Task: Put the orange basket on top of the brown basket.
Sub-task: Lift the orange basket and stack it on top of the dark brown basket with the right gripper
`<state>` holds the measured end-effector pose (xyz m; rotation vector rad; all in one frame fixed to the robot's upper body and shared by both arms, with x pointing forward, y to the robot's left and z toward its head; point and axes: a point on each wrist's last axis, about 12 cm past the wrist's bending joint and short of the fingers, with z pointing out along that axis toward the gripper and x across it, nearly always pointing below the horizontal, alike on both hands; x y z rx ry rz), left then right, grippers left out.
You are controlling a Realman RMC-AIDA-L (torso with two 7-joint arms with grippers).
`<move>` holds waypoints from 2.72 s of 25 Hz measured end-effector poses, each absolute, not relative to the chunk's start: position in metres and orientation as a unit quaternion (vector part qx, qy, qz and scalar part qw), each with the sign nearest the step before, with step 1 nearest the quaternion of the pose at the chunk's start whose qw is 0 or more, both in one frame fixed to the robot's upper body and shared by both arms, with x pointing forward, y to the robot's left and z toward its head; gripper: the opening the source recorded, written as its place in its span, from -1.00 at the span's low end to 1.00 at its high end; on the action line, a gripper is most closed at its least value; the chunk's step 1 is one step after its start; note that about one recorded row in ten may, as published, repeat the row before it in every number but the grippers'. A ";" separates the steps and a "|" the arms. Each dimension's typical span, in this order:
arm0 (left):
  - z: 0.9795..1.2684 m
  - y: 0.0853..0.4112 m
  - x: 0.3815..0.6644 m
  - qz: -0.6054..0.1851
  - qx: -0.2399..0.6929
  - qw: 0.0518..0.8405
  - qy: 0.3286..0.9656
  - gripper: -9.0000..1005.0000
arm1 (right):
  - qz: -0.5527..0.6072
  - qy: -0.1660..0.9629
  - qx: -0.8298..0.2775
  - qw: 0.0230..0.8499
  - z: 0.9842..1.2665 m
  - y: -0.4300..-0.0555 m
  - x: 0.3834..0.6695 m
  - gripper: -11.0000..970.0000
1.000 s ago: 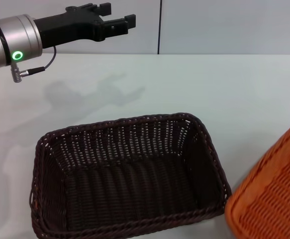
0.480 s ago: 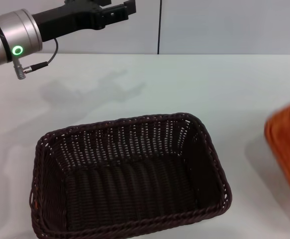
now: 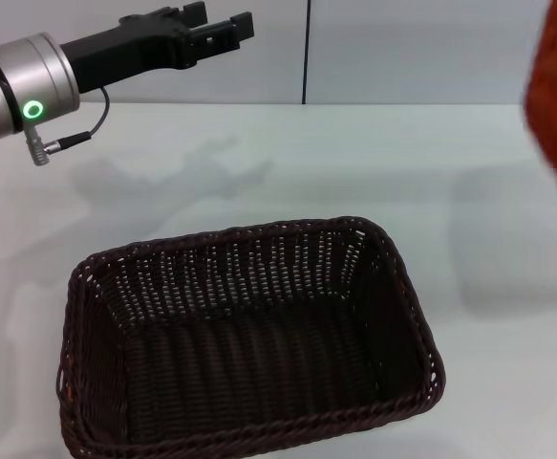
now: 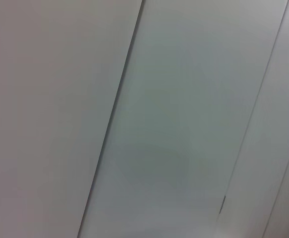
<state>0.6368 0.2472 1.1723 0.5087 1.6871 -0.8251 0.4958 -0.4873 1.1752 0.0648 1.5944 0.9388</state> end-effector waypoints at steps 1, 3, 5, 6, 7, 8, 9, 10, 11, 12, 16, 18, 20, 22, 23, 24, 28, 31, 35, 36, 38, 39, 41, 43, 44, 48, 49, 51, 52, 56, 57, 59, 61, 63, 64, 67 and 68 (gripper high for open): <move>1.172 0.247 0.637 -0.350 0.216 0.563 0.717 0.67 | 0.417 0.679 0.033 0.603 1.170 -0.480 0.497 -0.74; 1.172 0.248 0.638 -0.347 0.214 0.563 0.718 0.67 | 0.461 0.643 0.054 0.609 1.153 -0.452 0.501 -0.74; 1.172 0.248 0.638 -0.346 0.213 0.564 0.719 0.67 | 0.474 0.634 0.059 0.608 1.146 -0.441 0.502 -0.74; 1.172 0.248 0.639 -0.345 0.213 0.564 0.719 0.67 | 0.483 0.629 0.060 0.607 1.140 -0.430 0.504 -0.74; 1.172 0.248 0.639 -0.342 0.216 0.564 0.719 0.67 | 0.487 0.626 0.060 0.606 1.135 -0.421 0.505 -0.73; 1.173 0.247 0.640 -0.340 0.220 0.565 0.720 0.67 | 0.490 0.621 0.060 0.608 1.123 -0.404 0.505 -0.74; 1.173 0.248 0.641 -0.338 0.220 0.565 0.720 0.66 | 0.490 0.621 0.060 0.608 1.123 -0.404 0.505 -0.74; 1.174 0.249 0.641 -0.337 0.219 0.566 0.720 0.66 | 0.490 0.620 0.061 0.609 1.120 -0.398 0.505 -0.74; 1.174 0.250 0.642 -0.335 0.218 0.568 0.720 0.66 | 0.491 0.620 0.063 0.609 1.115 -0.392 0.504 -0.74; 1.174 0.251 0.643 -0.332 0.215 0.570 0.720 0.66 | 0.492 0.621 0.063 0.607 1.112 -0.387 0.504 -0.74; 1.176 0.252 0.648 -0.313 0.206 0.585 0.719 0.65 | 0.501 0.630 0.054 0.591 1.097 -0.364 0.506 -0.74; 1.178 0.249 0.652 -0.306 0.205 0.590 0.719 0.65 | 0.503 0.644 0.048 0.574 1.086 -0.350 0.508 -0.74; 1.178 0.248 0.654 -0.303 0.204 0.590 0.720 0.65 | 0.506 0.648 0.046 0.568 1.082 -0.345 0.508 -0.73; 1.178 0.248 0.654 -0.303 0.204 0.590 0.720 0.65 | 0.514 0.652 0.040 0.555 1.077 -0.336 0.508 -0.74; 1.177 0.241 0.659 -0.301 0.200 0.588 0.724 0.65 | 0.522 0.657 0.030 0.543 1.074 -0.327 0.509 -0.74; 1.177 0.239 0.660 -0.302 0.199 0.586 0.725 0.65 | 0.522 0.657 0.030 0.543 1.074 -0.327 0.509 -0.74; 1.175 0.230 0.666 -0.304 0.196 0.580 0.730 0.65 | 0.536 0.668 0.005 0.516 1.067 -0.307 0.512 -0.74; 1.175 0.228 0.667 -0.303 0.195 0.579 0.731 0.65 | 0.545 0.669 -0.006 0.506 1.067 -0.298 0.514 -0.74; 1.174 0.222 0.670 -0.307 0.195 0.574 0.733 0.65 | 0.562 0.667 -0.021 0.488 1.064 -0.283 0.515 -0.73; 1.173 0.221 0.670 -0.308 0.195 0.573 0.734 0.65 | 0.566 0.667 -0.023 0.484 1.064 -0.280 0.515 -0.73; 1.172 0.220 0.671 -0.309 0.194 0.571 0.735 0.65 | 0.579 0.661 -0.031 0.476 1.062 -0.273 0.511 -0.73; 1.172 0.219 0.671 -0.308 0.193 0.571 0.736 0.65 | 0.579 0.661 -0.031 0.476 1.062 -0.273 0.511 -0.73; 1.172 0.219 0.672 -0.305 0.191 0.572 0.737 0.65 | 0.586 0.655 -0.034 0.476 1.061 -0.271 0.506 -0.73; 1.172 0.220 0.674 -0.300 0.187 0.574 0.739 0.65 | 0.594 0.644 -0.038 0.481 1.060 -0.271 0.498 -0.73; 1.172 0.220 0.675 -0.295 0.183 0.576 0.740 0.65 | 0.594 0.644 -0.038 0.481 1.060 -0.271 0.498 -0.73; 1.172 0.220 0.678 -0.286 0.174 0.578 0.744 0.65 | 0.599 0.635 -0.033 0.488 1.055 -0.272 0.482 -0.73; 1.171 0.219 0.679 -0.285 0.173 0.577 0.745 0.65 | 0.600 0.634 -0.031 0.488 1.053 -0.272 0.480 -0.73; 1.171 0.218 0.680 -0.283 0.173 0.576 0.747 0.65 | 0.601 0.633 -0.030 0.488 1.052 -0.271 0.477 -0.72; 1.170 0.218 0.680 -0.283 0.173 0.576 0.747 0.65 | 0.602 0.632 -0.028 0.488 1.051 -0.270 0.476 -0.72; 1.167 0.215 0.680 -0.282 0.175 0.572 0.750 0.65 | 0.606 0.630 -0.026 0.485 1.048 -0.267 0.471 -0.72; 1.167 0.215 0.680 -0.282 0.175 0.572 0.750 0.65 | 0.607 0.631 -0.027 0.483 1.047 -0.266 0.470 -0.72; 1.166 0.216 0.680 -0.281 0.176 0.572 0.751 0.65 | 0.609 0.632 -0.031 0.479 1.046 -0.263 0.468 -0.72; 1.166 0.216 0.680 -0.281 0.175 0.572 0.751 0.65 | 0.609 0.633 -0.031 0.476 1.044 -0.262 0.466 -0.72; 1.164 0.217 0.679 -0.280 0.174 0.571 0.752 0.65 | 0.609 0.638 -0.030 0.471 1.042 -0.262 0.464 -0.72; 1.164 0.217 0.679 -0.280 0.174 0.571 0.752 0.65 | 0.609 0.638 -0.030 0.471 1.042 -0.262 0.464 -0.72; 1.163 0.218 0.678 -0.280 0.173 0.570 0.753 0.65 | 0.611 0.641 -0.031 0.464 1.041 -0.261 0.463 -0.71; 1.163 0.218 0.678 -0.281 0.173 0.569 0.753 0.65 | 0.614 0.645 -0.039 0.454 1.041 -0.260 0.464 -0.71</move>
